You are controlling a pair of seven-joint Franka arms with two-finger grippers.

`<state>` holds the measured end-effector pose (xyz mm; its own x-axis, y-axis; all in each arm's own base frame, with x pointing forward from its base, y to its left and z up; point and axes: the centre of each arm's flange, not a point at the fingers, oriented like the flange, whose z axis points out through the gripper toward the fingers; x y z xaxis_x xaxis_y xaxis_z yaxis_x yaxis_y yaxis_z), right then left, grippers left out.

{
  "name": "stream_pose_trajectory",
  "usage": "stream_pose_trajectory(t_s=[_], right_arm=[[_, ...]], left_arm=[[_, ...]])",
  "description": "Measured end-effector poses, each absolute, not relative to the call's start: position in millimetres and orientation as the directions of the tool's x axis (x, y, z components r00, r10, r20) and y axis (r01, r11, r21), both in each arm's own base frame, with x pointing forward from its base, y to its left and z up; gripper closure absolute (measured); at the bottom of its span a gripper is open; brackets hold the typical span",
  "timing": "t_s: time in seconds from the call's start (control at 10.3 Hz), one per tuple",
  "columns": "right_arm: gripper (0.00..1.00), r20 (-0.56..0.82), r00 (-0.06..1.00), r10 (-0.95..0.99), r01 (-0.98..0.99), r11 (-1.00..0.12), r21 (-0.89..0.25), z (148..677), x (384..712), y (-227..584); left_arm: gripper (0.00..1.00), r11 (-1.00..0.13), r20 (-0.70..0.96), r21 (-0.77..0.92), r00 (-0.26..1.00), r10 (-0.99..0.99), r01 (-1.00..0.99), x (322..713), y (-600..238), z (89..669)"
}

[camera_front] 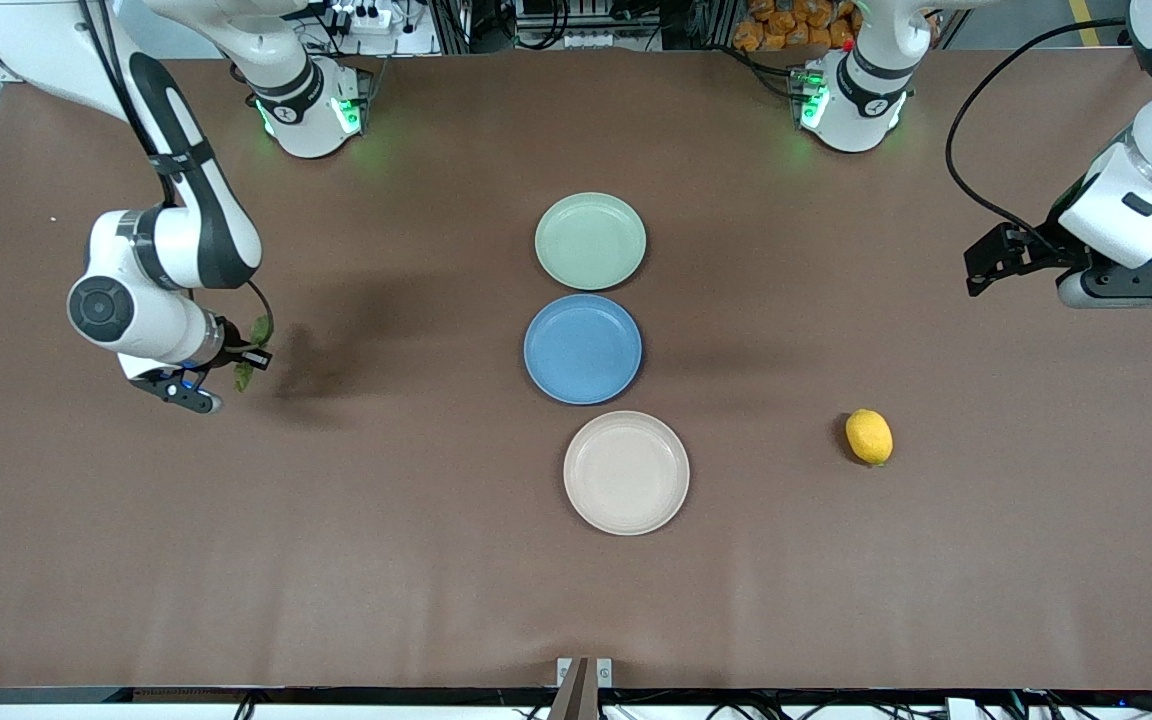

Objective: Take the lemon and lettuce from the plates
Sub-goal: 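Carry the lettuce leaf away from the plates with the right gripper, then lower the lettuce onto the table and open the right gripper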

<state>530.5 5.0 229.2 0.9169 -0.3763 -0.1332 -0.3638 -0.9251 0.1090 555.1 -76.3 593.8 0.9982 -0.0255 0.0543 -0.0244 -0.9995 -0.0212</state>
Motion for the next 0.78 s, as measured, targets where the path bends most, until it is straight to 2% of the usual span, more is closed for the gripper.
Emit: stream_pose_trajectory(t_s=[0.78], right_arm=[[0.96, -0.041, 0.933, -0.357, -0.355, -0.933, 0.055, 176.9, 504.5, -24.6]], left_arm=[[0.0, -1.0, 0.054, -0.021, 0.998, -0.024, -0.023, 555.2, -75.7, 593.8]])
